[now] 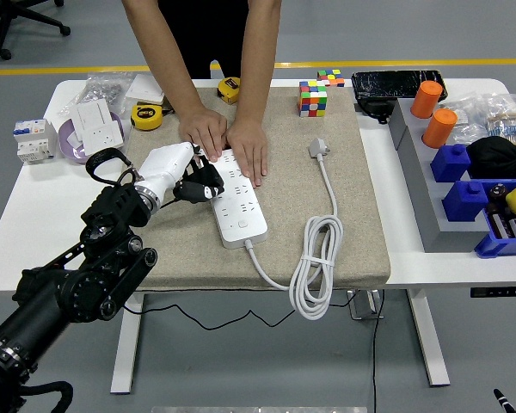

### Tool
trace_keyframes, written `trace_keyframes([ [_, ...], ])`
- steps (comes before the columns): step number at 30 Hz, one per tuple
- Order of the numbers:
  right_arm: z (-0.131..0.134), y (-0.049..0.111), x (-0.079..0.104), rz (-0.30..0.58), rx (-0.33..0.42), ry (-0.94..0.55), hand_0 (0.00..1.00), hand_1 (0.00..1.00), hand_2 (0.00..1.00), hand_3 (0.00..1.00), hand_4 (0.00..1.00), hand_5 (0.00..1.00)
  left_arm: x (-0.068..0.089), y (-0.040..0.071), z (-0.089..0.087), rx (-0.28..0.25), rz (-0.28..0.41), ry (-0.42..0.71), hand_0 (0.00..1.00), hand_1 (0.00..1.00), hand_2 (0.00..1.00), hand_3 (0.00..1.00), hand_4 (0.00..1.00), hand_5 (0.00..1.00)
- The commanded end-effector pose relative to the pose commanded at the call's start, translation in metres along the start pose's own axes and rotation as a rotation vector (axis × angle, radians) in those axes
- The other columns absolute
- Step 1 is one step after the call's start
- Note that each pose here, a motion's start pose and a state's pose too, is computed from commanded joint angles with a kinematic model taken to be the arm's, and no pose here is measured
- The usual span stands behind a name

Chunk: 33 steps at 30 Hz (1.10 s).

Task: Pick up the plug,place it near the board,insert it into the board,press the button

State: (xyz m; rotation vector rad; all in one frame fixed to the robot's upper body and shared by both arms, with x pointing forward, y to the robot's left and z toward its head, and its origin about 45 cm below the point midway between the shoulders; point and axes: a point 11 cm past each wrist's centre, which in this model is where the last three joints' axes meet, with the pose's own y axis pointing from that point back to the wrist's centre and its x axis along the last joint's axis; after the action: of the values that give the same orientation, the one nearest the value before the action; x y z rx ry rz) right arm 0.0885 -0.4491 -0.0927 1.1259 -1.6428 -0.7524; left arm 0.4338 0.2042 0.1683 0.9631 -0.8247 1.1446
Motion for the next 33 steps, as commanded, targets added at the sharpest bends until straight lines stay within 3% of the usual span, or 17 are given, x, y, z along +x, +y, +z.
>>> trace_keyframes([
  [6, 0.000, 0.000, -0.001, 0.000, -0.001, -0.004, 0.960, 0.836, 0.760, 0.783, 0.998, 0.998, 0.022, 0.002, -0.012, 0.024, 0.067, 0.002, 0.356, 0.141, 0.224, 0.394, 0.679, 0.128],
  [11, 0.002, 0.000, -0.001, 0.001, -0.004, -0.006, 0.960, 0.836, 0.760, 0.783, 0.998, 0.998, 0.038, 0.005, -0.041, 0.092, 0.114, 0.000, 0.357, 0.141, 0.224, 0.397, 0.681, 0.131],
  [14, 0.002, 0.000, -0.001, 0.001, -0.004, -0.007, 0.960, 0.836, 0.760, 0.783, 0.998, 0.998, 0.037, 0.008, -0.059, 0.133, 0.111, -0.001, 0.357, 0.141, 0.224, 0.397, 0.681, 0.131],
  [19, 0.003, 0.000, 0.000, 0.002, -0.007, -0.005, 0.960, 0.836, 0.760, 0.783, 0.998, 0.998, 0.020, 0.016, -0.081, 0.174, 0.058, -0.036, 0.360, 0.144, 0.227, 0.402, 0.685, 0.137],
  [23, 0.004, 0.001, 0.000, 0.001, -0.007, -0.003, 0.960, 0.836, 0.760, 0.782, 0.998, 0.998, 0.009, 0.020, -0.081, 0.170, 0.040, -0.029, 0.361, 0.148, 0.227, 0.408, 0.689, 0.141],
  [33, 0.004, 0.001, 0.000, 0.001, -0.007, 0.000, 0.960, 0.835, 0.759, 0.782, 0.998, 0.998, -0.002, 0.021, -0.063, 0.115, 0.033, 0.017, 0.362, 0.156, 0.235, 0.421, 0.697, 0.152],
])
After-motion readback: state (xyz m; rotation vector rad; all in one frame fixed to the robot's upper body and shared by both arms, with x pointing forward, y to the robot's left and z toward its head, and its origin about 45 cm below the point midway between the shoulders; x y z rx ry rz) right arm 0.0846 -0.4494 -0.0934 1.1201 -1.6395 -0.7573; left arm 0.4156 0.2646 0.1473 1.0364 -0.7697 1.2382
